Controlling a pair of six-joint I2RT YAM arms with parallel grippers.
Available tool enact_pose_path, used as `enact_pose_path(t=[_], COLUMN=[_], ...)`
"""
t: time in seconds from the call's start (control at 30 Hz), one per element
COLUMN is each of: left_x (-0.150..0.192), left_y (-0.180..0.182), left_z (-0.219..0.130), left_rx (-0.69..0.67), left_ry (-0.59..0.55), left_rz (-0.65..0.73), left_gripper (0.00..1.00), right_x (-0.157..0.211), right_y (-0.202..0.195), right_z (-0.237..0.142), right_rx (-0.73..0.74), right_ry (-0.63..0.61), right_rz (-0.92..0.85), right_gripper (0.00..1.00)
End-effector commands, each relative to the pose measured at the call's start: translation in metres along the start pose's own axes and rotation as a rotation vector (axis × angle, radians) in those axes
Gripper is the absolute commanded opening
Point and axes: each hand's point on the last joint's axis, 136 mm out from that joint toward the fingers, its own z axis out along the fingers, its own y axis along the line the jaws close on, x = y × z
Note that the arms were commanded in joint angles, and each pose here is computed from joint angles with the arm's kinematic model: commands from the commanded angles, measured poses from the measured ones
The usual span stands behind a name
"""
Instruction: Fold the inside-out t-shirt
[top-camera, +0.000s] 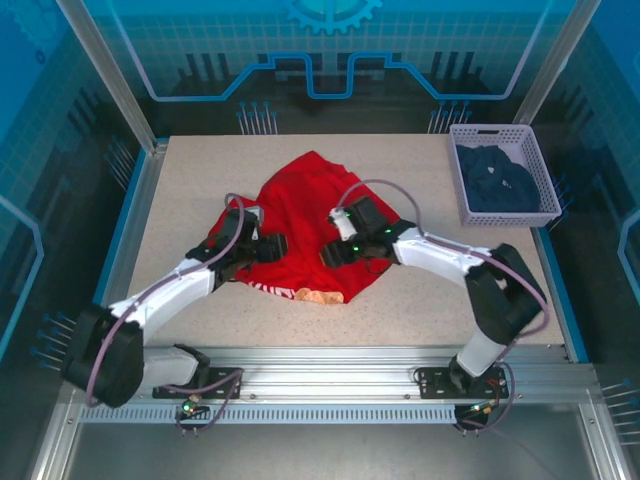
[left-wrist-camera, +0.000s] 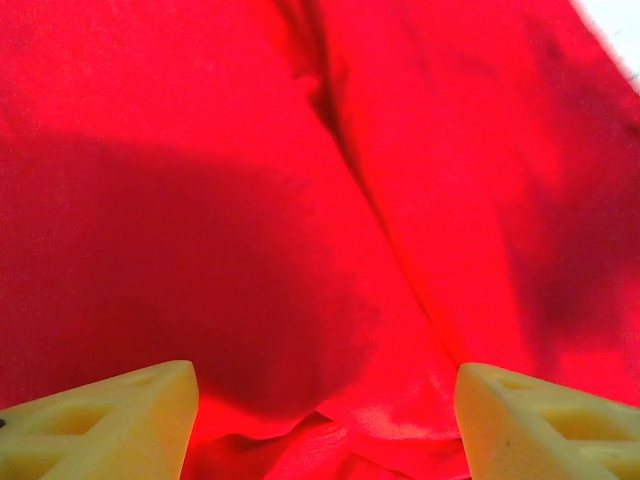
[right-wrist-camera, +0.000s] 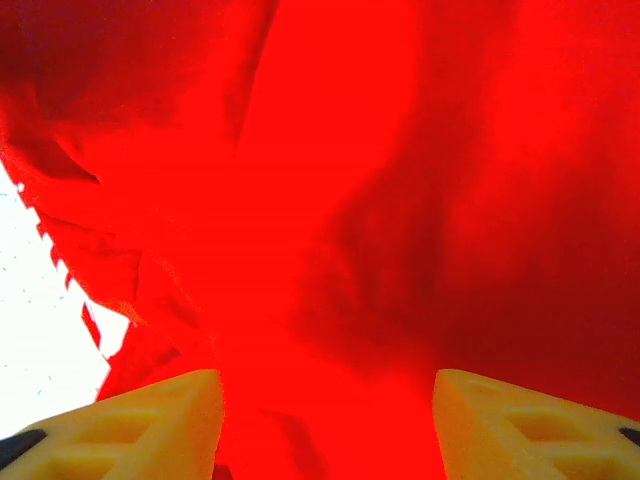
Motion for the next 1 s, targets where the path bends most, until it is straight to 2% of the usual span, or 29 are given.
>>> enact_pose_path(t=[0.0,0.1,0.17,0.2,0.3,0.37,0.5,0.67,0.83,0.97], left_x=[0.01,0.015,0.017,0.018,0.014,0.006,-0.013,-0.042,-0.061,-0.057], left_y=[0.021,0.023,0.018,0.014,0.002,-0.006,-0.02,-0.056,-0.089,-0.1], left_z=[0.012,0.027,0.037,0.042,0.051,0.052,0.039,-0.023,-0.095,-0.115], left_rx=[-0.094,-0.083,-0.057,-0.036,0.027,0.062,0.107,0.283,0.493,0.57], left_ry=[0.075,0.108,0.127,0.136,0.138,0.118,0.058,-0.065,-0.195,-0.186], left_rz=[-0.029,-0.041,-0.042,-0.04,-0.037,-0.027,0.004,0.009,-0.016,-0.022], left_gripper=[0.7,0.69,0.66,0.62,0.44,0.32,0.0,0.0,0.0,0.0], right_x=[-0.016,-0.017,-0.015,-0.015,-0.02,-0.026,-0.039,-0.048,-0.049,-0.036], right_y=[0.025,0.023,0.014,0.008,0.001,0.0,0.001,-0.005,-0.029,-0.053], right_z=[0.025,0.049,0.06,0.061,0.053,0.039,0.001,-0.064,-0.125,-0.147], right_rx=[-0.044,0.002,0.053,0.08,0.107,0.101,0.062,-0.038,-0.085,-0.024], right_ry=[-0.009,0.021,0.05,0.057,0.047,0.016,-0.052,-0.166,-0.27,-0.284], right_rz=[-0.033,-0.046,-0.044,-0.045,-0.053,-0.057,-0.049,0.02,0.112,0.149], right_gripper=[0.59,0.58,0.5,0.43,0.22,0.12,0.03,0.02,0.02,0.02])
